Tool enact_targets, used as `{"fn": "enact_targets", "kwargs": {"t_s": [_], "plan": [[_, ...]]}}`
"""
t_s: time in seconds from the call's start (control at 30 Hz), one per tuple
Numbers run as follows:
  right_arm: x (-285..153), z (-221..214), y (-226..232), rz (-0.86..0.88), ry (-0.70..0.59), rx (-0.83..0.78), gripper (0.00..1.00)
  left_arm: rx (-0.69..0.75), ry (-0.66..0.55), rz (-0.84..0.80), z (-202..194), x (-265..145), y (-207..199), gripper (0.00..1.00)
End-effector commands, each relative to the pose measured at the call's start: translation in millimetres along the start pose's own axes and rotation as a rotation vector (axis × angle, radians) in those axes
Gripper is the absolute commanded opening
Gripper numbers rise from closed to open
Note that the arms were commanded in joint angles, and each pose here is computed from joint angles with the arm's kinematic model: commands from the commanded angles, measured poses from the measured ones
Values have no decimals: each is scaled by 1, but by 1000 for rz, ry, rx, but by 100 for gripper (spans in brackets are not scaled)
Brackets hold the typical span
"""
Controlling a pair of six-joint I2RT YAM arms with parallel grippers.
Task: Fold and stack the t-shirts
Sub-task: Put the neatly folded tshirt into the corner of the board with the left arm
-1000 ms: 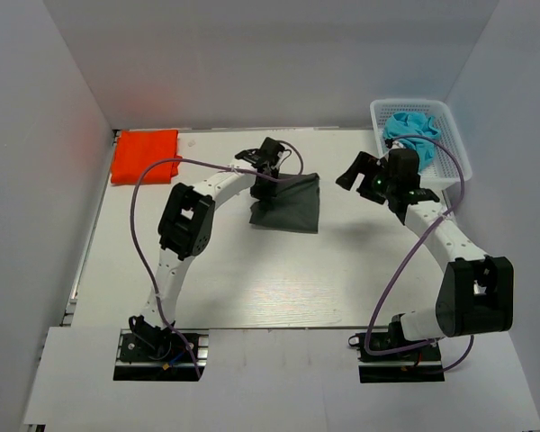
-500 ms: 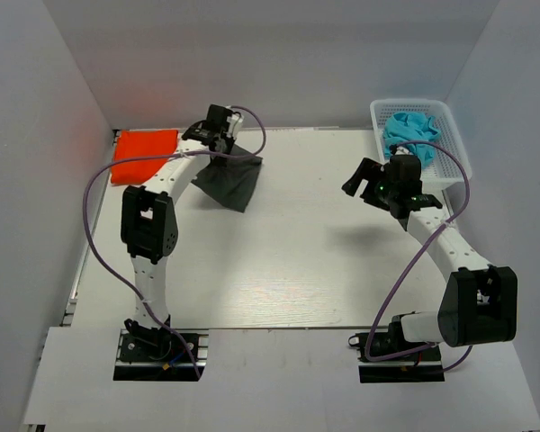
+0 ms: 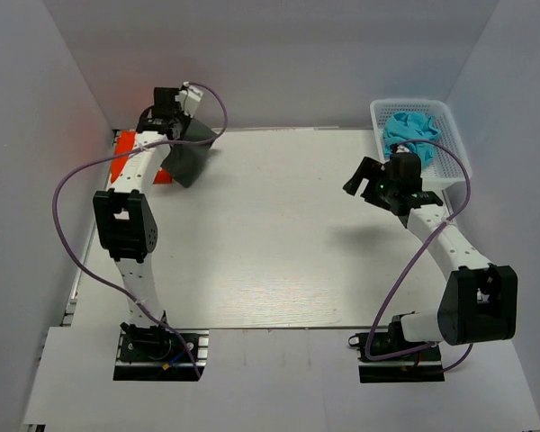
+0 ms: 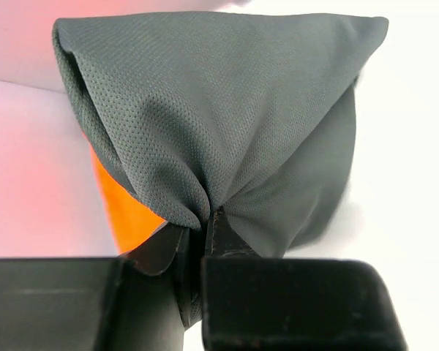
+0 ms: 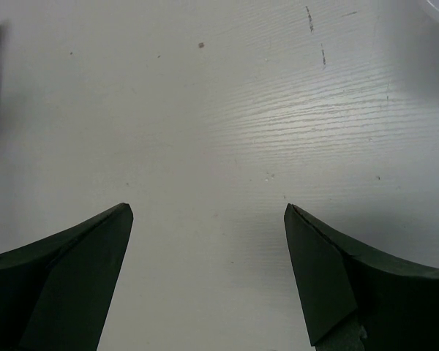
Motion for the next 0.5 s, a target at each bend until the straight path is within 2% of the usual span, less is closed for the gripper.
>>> {"fn": "enact_targets", "kwargs": {"t_s": [0.0, 0.23, 0.47], "plan": [[-3, 21, 6, 13, -42, -8, 90, -31, -201, 61, 58, -38, 50, 0], [-3, 35, 13, 28, -54, -14, 90, -112, -231, 96, 46, -31, 96, 0], [-7, 55, 21, 40, -85, -14, 90, -168, -181, 76, 12, 9, 120, 0]]}}
Point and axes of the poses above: each gripper's point midway between its finger pads, its own x axis out along the fingers, its own y axis along the line the jaws close on, z = x × y, the point moved 1 cm from there along -x, back along the fingers, and after that the axes turned 9 degrees about -x, right-handed, at the moved point
